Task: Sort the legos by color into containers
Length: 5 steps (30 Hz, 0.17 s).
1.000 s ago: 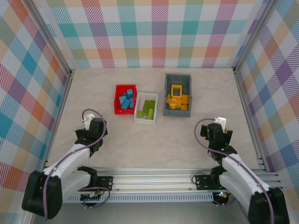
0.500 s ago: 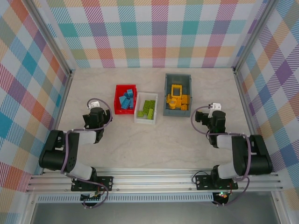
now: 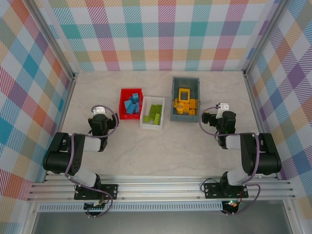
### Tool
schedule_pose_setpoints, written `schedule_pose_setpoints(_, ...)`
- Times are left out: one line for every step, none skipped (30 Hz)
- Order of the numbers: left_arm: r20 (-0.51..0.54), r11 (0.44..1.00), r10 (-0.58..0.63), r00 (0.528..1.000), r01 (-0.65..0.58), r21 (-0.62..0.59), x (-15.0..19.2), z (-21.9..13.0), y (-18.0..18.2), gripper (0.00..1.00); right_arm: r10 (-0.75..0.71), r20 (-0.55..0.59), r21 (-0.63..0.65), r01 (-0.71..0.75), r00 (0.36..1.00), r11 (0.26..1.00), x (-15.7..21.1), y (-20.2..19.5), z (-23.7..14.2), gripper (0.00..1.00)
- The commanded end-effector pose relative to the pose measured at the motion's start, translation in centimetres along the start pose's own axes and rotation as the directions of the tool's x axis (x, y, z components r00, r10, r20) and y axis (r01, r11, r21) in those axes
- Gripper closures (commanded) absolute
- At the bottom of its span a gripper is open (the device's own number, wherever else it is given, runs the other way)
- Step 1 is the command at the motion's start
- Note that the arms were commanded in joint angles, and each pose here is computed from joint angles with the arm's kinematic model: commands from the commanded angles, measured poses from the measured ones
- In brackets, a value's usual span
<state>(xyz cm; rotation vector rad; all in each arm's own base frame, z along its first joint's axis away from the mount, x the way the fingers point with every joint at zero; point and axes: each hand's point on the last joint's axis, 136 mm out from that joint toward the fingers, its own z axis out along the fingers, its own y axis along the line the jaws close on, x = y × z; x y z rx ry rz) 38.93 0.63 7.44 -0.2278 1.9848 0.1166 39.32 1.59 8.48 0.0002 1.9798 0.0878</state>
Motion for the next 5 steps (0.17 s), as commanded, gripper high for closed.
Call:
schedule_pose_setpoints(0.033, 1.0, -0.004, 0.999, 0.004, 0.001, -0.83, 0.08, 0.34, 0.0, 0.005, 0.02, -0.016, -0.005, 1.0, 1.0, -0.74, 0.12, 0.12, 0.0)
schedule_pose_setpoints(0.033, 1.0, -0.003, 0.999, 0.003, 0.002, -0.82, 0.07, 0.34, 0.0, 0.004, 0.018, -0.015, -0.004, 1.0, 1.0, -0.69, 0.1, 0.13, 0.0)
schedule_pose_setpoints(0.033, 1.0, -0.004, 0.999, 0.004, 0.002, -0.81, 0.07, 0.34, 0.0, 0.003, 0.018, -0.016, -0.003, 1.0, 1.0, -0.67, 0.12, 0.13, 0.0)
schedule_pose_setpoints(0.033, 1.0, -0.003, 0.999, 0.003, 0.001, -0.82, 0.07, 0.34, 0.0, 0.004, 0.019, -0.014, -0.004, 1.0, 1.0, -0.66, 0.08, 0.1, 0.0)
schedule_pose_setpoints(0.033, 1.0, -0.004, 0.999, 0.004, 0.001, -0.8, 0.07, 0.36, 0.0, 0.004, 0.018, -0.012, -0.003, 1.0, 1.0, -0.62, 0.08, 0.1, 0.0)
